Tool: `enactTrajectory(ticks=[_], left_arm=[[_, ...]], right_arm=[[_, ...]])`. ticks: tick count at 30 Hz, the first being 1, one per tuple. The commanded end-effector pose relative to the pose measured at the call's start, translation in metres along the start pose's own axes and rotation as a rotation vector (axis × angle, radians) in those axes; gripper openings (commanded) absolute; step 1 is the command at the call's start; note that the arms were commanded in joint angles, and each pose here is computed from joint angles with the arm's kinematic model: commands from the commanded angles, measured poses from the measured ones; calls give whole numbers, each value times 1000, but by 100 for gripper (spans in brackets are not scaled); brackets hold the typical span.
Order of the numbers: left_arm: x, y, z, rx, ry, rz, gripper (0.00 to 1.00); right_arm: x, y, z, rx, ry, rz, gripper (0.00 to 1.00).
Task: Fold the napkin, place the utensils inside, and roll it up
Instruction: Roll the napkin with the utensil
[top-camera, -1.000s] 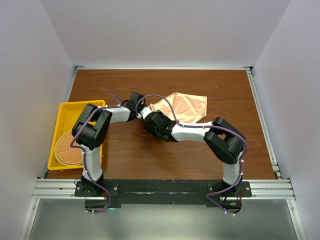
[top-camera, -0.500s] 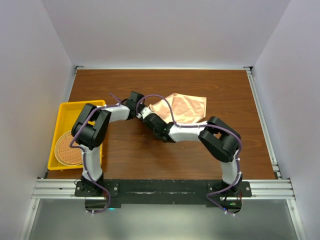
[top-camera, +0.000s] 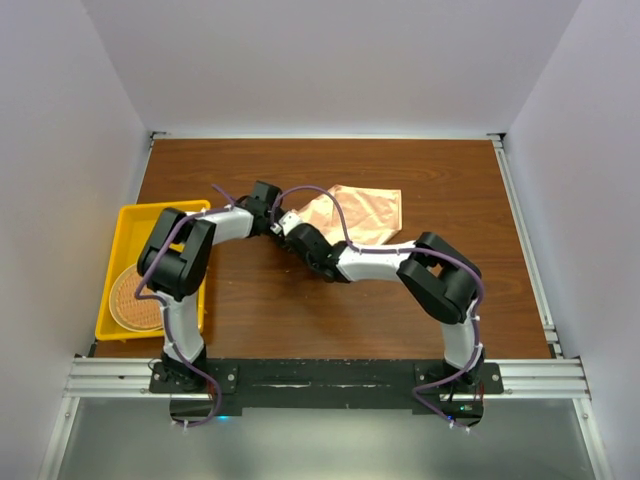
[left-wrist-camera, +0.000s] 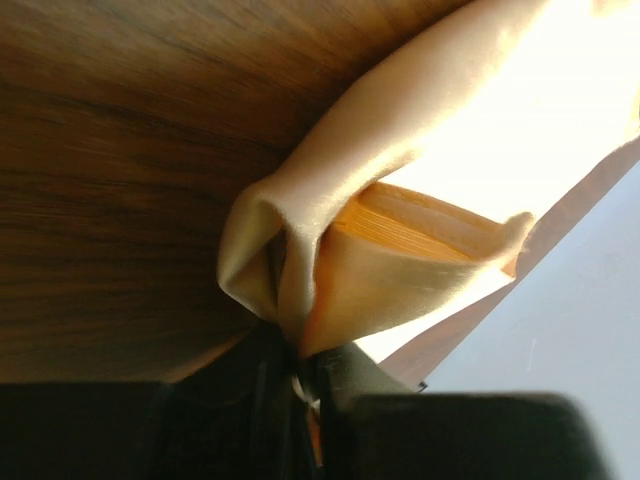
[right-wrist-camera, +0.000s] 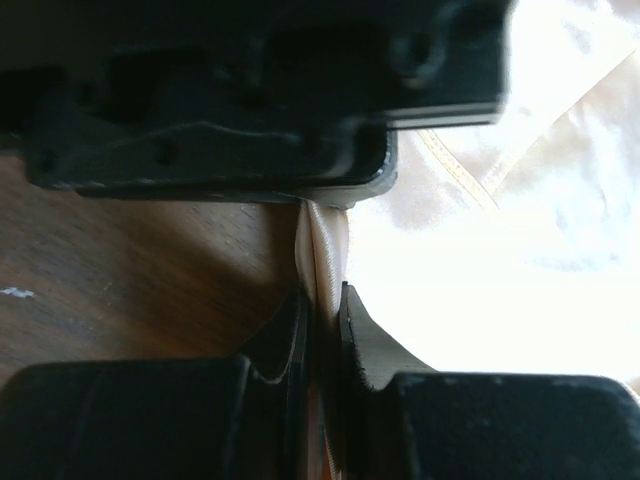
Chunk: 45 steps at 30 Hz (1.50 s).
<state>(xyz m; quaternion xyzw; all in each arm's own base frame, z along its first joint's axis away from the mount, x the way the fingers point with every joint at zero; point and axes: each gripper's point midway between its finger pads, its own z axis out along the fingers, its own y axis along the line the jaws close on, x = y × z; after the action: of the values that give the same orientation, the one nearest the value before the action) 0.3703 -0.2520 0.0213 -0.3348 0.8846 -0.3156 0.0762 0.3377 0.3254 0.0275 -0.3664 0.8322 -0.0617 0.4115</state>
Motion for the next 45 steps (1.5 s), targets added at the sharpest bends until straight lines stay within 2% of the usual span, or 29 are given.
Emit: enactTrajectory(ticks=[1, 2, 4, 9, 13, 20, 24, 25, 35, 38, 39, 41, 45], left_arm=[[-12, 10, -24, 36, -33, 103, 29], [-16, 1, -30, 77, -58, 131, 38], [-21, 0, -37, 102, -71, 144, 46], [-28, -4, -47, 173, -81, 165, 54], [-42, -18, -72, 259, -157, 197, 57], [-63, -17, -112, 312, -274, 281, 58], [-55, -14, -117, 313, -266, 327, 58], [-53, -13, -118, 314, -263, 328, 58], [-15, -25, -113, 327, -218, 410, 56], [-2, -33, -106, 331, -204, 438, 55], [1, -33, -100, 319, -193, 444, 54], [9, -38, -93, 324, -172, 465, 53], [14, -39, -79, 328, -143, 468, 47]], right_arm=[[4, -7, -5, -66, 33, 53, 0], [5, -6, -5, -76, 35, 58, 0], [7, -10, -5, -83, 42, 73, 0], [7, -8, -6, -130, 39, 96, 0], [6, -13, -5, -187, 44, 140, 0], [-7, -14, -6, -357, 64, 310, 0], [-24, -20, -9, -484, 50, 423, 0], [-28, -14, -14, -565, 55, 462, 0], [-36, -12, -19, -948, 88, 807, 0], [-31, -14, -18, -992, 93, 894, 0], [-33, -22, -14, -990, 55, 914, 0], [-21, -23, -14, -1000, 78, 985, 0], [0, -30, -10, -981, 86, 1001, 0]])
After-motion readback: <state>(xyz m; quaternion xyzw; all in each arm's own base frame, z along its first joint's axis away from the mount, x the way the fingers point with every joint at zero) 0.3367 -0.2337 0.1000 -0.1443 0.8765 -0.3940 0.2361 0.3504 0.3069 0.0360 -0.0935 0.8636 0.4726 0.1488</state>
